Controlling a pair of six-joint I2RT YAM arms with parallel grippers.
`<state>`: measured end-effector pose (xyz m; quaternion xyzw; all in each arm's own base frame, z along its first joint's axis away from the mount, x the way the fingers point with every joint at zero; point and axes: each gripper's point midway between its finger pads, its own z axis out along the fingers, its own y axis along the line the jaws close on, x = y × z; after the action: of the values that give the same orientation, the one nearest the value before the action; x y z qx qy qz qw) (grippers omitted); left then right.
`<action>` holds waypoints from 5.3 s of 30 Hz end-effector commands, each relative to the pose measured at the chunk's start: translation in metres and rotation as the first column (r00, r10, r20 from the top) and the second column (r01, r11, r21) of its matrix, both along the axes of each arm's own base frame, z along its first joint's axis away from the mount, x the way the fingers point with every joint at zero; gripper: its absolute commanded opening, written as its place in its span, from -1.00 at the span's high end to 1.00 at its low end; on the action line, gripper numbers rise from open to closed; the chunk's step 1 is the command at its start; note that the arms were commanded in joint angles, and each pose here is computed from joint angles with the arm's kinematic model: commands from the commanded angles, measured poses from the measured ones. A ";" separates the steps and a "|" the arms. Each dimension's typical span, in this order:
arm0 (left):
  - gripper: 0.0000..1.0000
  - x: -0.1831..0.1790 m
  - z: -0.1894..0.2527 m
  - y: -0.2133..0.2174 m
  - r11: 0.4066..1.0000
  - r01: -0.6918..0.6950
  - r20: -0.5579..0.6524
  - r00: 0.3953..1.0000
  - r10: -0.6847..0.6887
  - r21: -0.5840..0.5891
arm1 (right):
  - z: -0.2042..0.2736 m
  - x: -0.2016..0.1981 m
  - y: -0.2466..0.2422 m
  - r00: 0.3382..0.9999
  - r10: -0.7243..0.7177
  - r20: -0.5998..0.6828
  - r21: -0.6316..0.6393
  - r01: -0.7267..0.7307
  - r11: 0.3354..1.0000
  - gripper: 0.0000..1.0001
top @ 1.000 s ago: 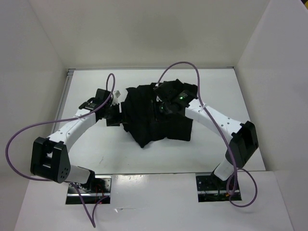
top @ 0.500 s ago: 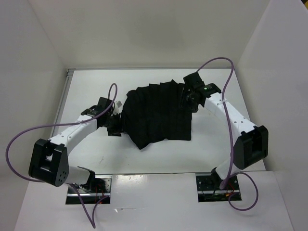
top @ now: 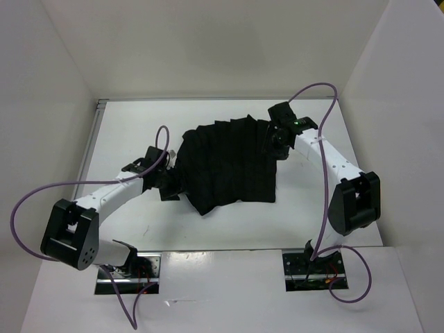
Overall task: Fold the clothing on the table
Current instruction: Flatten the skirt out
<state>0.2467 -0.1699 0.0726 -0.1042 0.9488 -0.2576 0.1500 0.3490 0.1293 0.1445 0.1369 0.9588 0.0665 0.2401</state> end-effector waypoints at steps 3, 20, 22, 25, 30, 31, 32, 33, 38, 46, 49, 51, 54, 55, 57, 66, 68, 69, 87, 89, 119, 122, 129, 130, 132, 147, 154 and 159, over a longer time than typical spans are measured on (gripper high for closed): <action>-0.36 0.008 -0.011 -0.017 0.998 -0.056 0.005 0.998 0.056 -0.032 | 0.016 0.011 0.000 0.999 0.022 0.049 -0.017 -0.021 1.000 0.02; 1.00 0.046 -0.006 -0.006 0.985 -0.086 0.102 0.992 0.071 0.147 | -0.022 -0.037 -0.010 0.993 0.040 -0.107 -0.018 -0.043 0.999 0.01; 1.00 0.049 -0.008 -0.001 0.982 -0.080 0.103 0.993 0.063 0.171 | -0.044 -0.051 -0.007 0.984 0.021 -0.179 0.032 -0.015 0.999 -0.05; 1.00 0.044 -0.017 -0.001 0.982 -0.055 0.069 0.997 0.043 0.183 | -0.076 -0.063 -0.007 0.966 -0.020 -0.259 0.049 0.034 0.998 -0.08; 1.00 0.037 -0.024 -0.005 0.986 -0.032 0.039 0.999 0.026 0.162 | -0.097 -0.066 0.001 0.953 -0.034 -0.301 0.087 0.063 0.994 -0.06; 1.00 0.039 -0.023 -0.005 0.987 -0.034 0.048 0.998 0.027 0.158 | -0.096 -0.061 0.005 0.959 -0.025 -0.284 0.110 0.058 0.992 -0.06; 1.00 0.038 -0.025 -0.007 0.988 -0.028 0.037 0.999 0.022 0.155 | -0.105 -0.065 0.006 0.950 -0.030 -0.312 0.112 0.069 0.991 -0.02; 1.00 0.038 -0.025 -0.007 0.988 -0.028 0.037 0.999 0.022 0.154 | -0.110 -0.066 0.008 0.947 -0.034 -0.319 0.121 0.076 0.990 -0.02; 1.00 0.036 -0.027 -0.005 0.986 -0.009 0.026 1.000 0.004 0.169 | -0.135 -0.073 0.006 0.927 -0.056 -0.372 0.102 0.100 0.990 0.06; 1.00 0.034 -0.029 -0.006 0.986 -0.003 0.015 1.000 0.000 0.165 | -0.140 -0.075 -0.007 0.925 -0.101 -0.367 0.032 0.121 0.992 0.18; 1.00 0.032 -0.031 -0.009 0.988 0.008 0.000 1.000 -0.008 0.154 | -0.147 -0.076 -0.005 0.923 -0.104 -0.370 0.042 0.128 0.991 0.85; 1.00 0.038 -0.028 -0.009 0.990 0.010 0.007 1.000 -0.011 0.144 | -0.136 -0.066 -0.004 0.939 -0.106 -0.328 0.048 0.129 0.991 1.00; 1.00 0.056 -0.016 -0.009 0.994 0.026 0.039 0.999 -0.031 0.109 | -0.105 -0.036 -0.025 0.961 -0.145 -0.237 -0.023 0.144 0.989 1.00; 1.00 0.071 0.000 -0.010 0.995 0.037 0.094 0.995 -0.046 0.096 | -0.087 -0.018 -0.038 0.969 -0.162 -0.184 -0.036 0.158 0.987 1.00; 1.00 0.081 0.004 -0.007 0.995 0.051 0.090 0.994 -0.059 0.091 | -0.079 -0.010 -0.053 0.969 -0.178 -0.173 -0.041 0.174 0.984 1.00; 1.00 0.081 -0.002 0.015 0.995 0.063 0.065 0.995 -0.069 0.083 | -0.077 -0.030 -0.109 0.948 -0.259 -0.182 -0.041 0.256 0.966 1.00; 1.00 0.077 -0.008 0.009 0.995 0.085 0.055 0.995 -0.087 0.047 | -0.076 -0.033 -0.102 0.954 -0.231 -0.193 -0.007 0.234 0.972 1.00; 1.00 0.077 -0.006 0.006 0.995 0.094 0.061 0.994 -0.096 0.028 | -0.076 -0.033 -0.099 0.955 -0.223 -0.196 0.007 0.229 0.973 1.00; 1.00 0.284 0.293 0.002 0.941 0.262 0.660 0.749 -0.058 -0.215 | 0.262 0.123 -0.084 0.767 -0.141 0.626 0.159 0.051 0.986 1.00; 1.00 0.275 0.323 0.012 0.935 0.293 0.706 0.705 -0.068 -0.202 | 0.295 0.101 -0.086 0.709 -0.133 0.693 0.155 0.033 0.987 1.00; 0.93 0.084 0.249 0.010 0.862 0.403 0.605 0.782 -0.150 -0.307 | 0.254 -0.025 -0.030 0.728 0.038 0.685 0.242 -0.276 0.930 1.00; 0.93 0.134 0.210 0.011 0.875 0.356 0.521 0.841 -0.147 -0.329 | 0.222 0.024 -0.020 0.774 0.051 0.632 0.278 -0.287 0.917 1.00; 0.93 0.228 0.245 0.009 0.847 0.394 0.570 0.810 -0.136 -0.357 | 0.244 0.103 -0.035 0.740 0.002 0.673 0.217 -0.200 0.956 1.00; 0.93 0.232 0.259 0.009 0.846 0.403 0.597 0.791 -0.131 -0.349 | 0.263 0.106 -0.038 0.710 -0.010 0.704 0.206 -0.192 0.959 1.00; 0.88 0.234 0.295 0.008 0.840 0.435 0.659 0.741 -0.130 -0.323 | 0.281 0.106 -0.040 0.673 -0.010 0.739 0.189 -0.194 0.963 1.00; 0.83 0.138 0.140 0.005 0.843 0.322 0.379 0.912 -0.155 -0.431 | 0.093 -0.011 -0.030 0.943 0.053 0.329 0.302 -0.159 0.940 1.00; -0.18 0.029 0.077 -0.004 0.865 0.284 0.180 0.957 -0.228 -0.414 | 0.034 -0.130 -0.017 0.993 0.112 -0.036 0.339 -0.093 0.936 0.19; -0.55 0.016 0.102 0.006 0.901 0.278 0.196 0.955 -0.222 -0.333 | 0.069 -0.117 -0.027 0.997 0.066 0.029 0.290 -0.072 0.954 0.09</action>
<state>0.2556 -0.1689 0.1466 -0.0224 0.8793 -0.4612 0.1168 0.2282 0.1075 0.1891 0.1318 0.9430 0.2282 0.2032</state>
